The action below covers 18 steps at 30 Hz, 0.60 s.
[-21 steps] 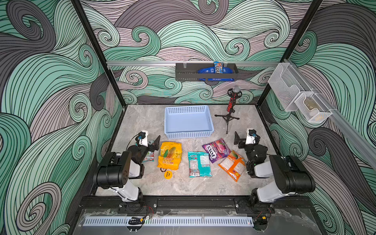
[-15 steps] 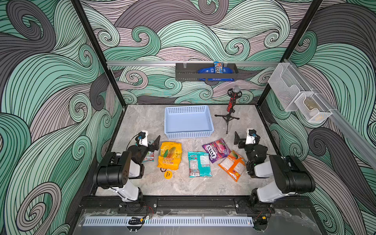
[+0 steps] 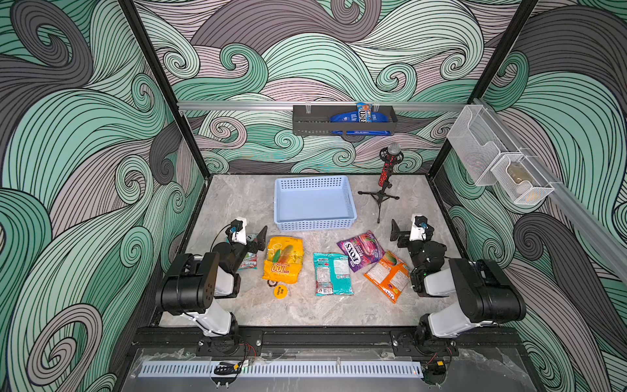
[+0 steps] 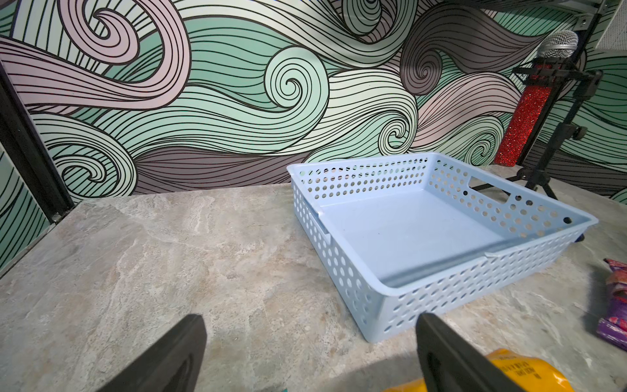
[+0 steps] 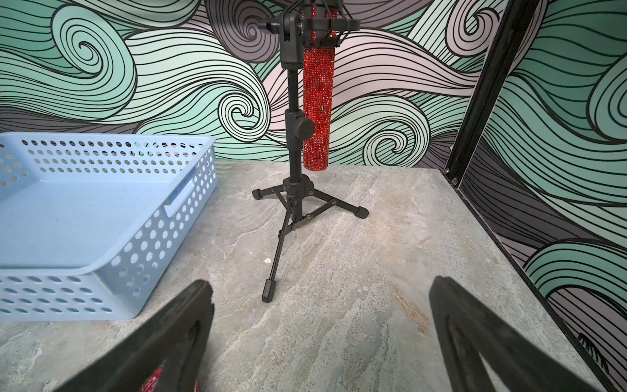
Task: Put the candies in the basket
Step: Pick up the candy at the center of the board.
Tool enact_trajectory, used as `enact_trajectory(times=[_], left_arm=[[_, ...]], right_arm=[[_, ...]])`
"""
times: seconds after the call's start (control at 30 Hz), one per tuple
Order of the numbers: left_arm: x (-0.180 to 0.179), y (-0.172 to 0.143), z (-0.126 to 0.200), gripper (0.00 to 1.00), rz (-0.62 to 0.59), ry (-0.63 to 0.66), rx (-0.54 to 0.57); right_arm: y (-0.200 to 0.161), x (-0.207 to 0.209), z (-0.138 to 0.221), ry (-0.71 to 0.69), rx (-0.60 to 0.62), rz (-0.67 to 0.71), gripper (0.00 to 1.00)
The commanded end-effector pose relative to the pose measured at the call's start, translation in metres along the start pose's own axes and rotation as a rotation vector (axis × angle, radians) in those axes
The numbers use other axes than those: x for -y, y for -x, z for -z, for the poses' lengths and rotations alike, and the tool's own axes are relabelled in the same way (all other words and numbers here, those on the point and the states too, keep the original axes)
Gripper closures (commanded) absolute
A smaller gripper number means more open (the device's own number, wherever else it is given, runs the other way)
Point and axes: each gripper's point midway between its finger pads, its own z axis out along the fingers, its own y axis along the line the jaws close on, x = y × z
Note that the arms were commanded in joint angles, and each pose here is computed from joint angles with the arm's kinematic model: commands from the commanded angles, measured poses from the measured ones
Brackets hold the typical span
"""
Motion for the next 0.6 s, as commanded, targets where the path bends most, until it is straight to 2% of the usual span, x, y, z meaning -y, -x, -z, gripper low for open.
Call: enact_trajectory(times=[0.0,0.23,0.37,0.47,0.53,0.57], left_arm=[[0.0,0.008,-0.003,0.01,-0.025,0.002,0.02],[-0.001,0.009,-0.001,0.01,-0.018,0.003,0.027],[-0.005,0.02,0.005,0.01,-0.013,0.037,0.054],[-0.002,0.041,0.008,0.01,-0.011,0.028,0.053],[-0.011,0.061,0.01,0.01,0.153,0.081,0.049],[-0.01,0.076,0.013,0.01,0.221,0.085,0.064]], right_arm=[[-0.001,0.002,0.0,-0.004,-0.002,0.001,0.0],[0.002,0.003,0.005,-0.013,0.012,0.0,0.0],[0.034,0.011,0.032,-0.103,0.111,-0.017,0.0],[0.052,0.013,0.038,-0.133,0.079,-0.075,0.0],[0.065,0.019,0.038,-0.171,0.03,-0.158,0.0],[0.07,0.026,0.041,-0.215,0.006,-0.247,0.0]])
